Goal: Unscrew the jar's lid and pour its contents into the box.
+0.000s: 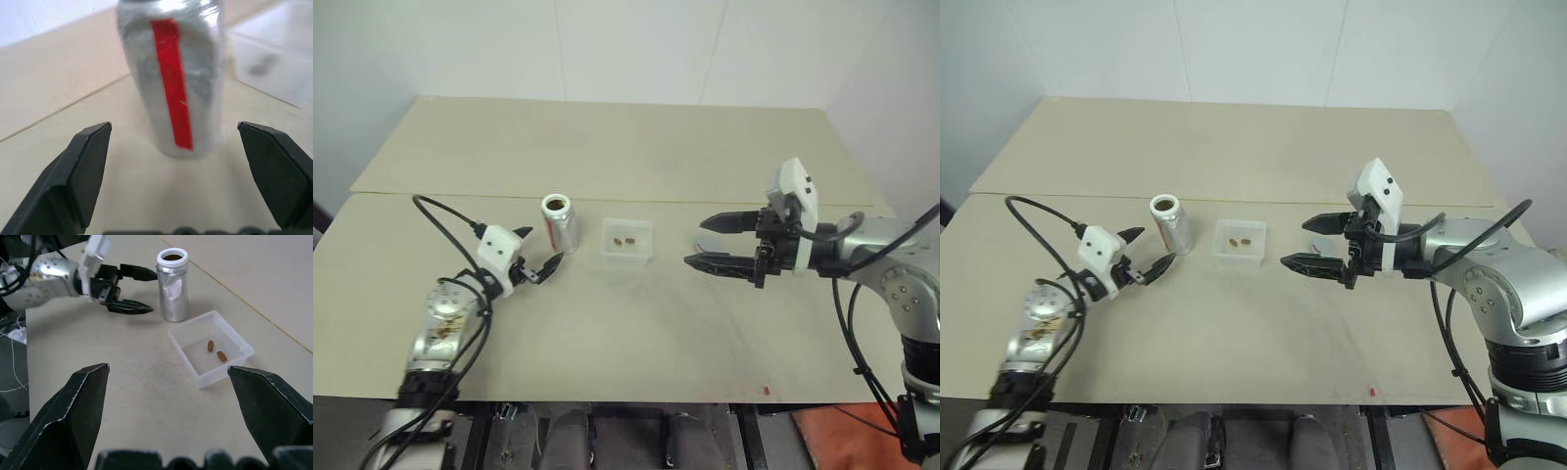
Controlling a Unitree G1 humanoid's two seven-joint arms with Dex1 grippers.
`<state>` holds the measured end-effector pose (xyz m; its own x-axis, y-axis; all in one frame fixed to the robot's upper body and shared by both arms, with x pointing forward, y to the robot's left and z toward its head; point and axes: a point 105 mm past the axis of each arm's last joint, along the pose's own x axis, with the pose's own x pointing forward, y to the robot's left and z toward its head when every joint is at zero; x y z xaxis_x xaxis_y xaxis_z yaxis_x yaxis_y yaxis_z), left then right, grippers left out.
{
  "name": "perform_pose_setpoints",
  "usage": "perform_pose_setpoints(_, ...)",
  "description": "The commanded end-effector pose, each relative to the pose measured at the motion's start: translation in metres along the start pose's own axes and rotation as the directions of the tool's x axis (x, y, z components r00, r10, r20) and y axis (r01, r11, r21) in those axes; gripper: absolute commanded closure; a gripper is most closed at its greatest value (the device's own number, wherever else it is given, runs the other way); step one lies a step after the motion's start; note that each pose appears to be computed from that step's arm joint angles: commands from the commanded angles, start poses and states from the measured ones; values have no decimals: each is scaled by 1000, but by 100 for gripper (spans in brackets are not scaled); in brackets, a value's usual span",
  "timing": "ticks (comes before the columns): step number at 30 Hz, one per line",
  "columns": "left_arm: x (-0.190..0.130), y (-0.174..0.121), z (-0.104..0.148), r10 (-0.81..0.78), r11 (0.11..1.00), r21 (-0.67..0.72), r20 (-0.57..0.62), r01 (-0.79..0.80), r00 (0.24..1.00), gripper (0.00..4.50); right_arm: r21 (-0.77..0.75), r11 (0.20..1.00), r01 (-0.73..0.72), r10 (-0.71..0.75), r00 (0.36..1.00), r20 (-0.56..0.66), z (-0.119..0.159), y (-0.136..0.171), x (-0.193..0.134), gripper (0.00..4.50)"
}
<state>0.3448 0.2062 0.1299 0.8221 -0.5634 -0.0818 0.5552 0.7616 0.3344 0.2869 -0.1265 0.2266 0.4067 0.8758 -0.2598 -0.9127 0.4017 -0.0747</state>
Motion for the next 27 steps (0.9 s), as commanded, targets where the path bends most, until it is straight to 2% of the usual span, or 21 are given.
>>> perform_pose_setpoints(1,-18,1,29,-120,992,38,32,119,992,2,-58,998,9,-7,1000,29,12,0,-6,0)
perform_pose_setpoints(5,-34,-7,47,-273,962,9,34,272,962,2,-59,998,6,-5,1000,26,12,-1,-6,0)
perform_pose_setpoints(8,-51,-9,67,-413,911,13,49,412,910,2,-60,998,1,0,1000,24,12,-1,-8,0)
perform_pose_setpoints(14,-66,-3,103,-493,870,42,97,492,864,2,-78,997,-19,19,1000,6,10,0,-17,0)
perform_pose_setpoints(18,-71,-2,102,-501,865,54,54,499,863,2,-85,996,-19,18,1000,-8,8,-2,-21,0)
perform_pose_setpoints(27,-76,2,101,-480,877,50,55,478,876,2,-95,995,-8,5,1000,-31,3,-8,-25,0)
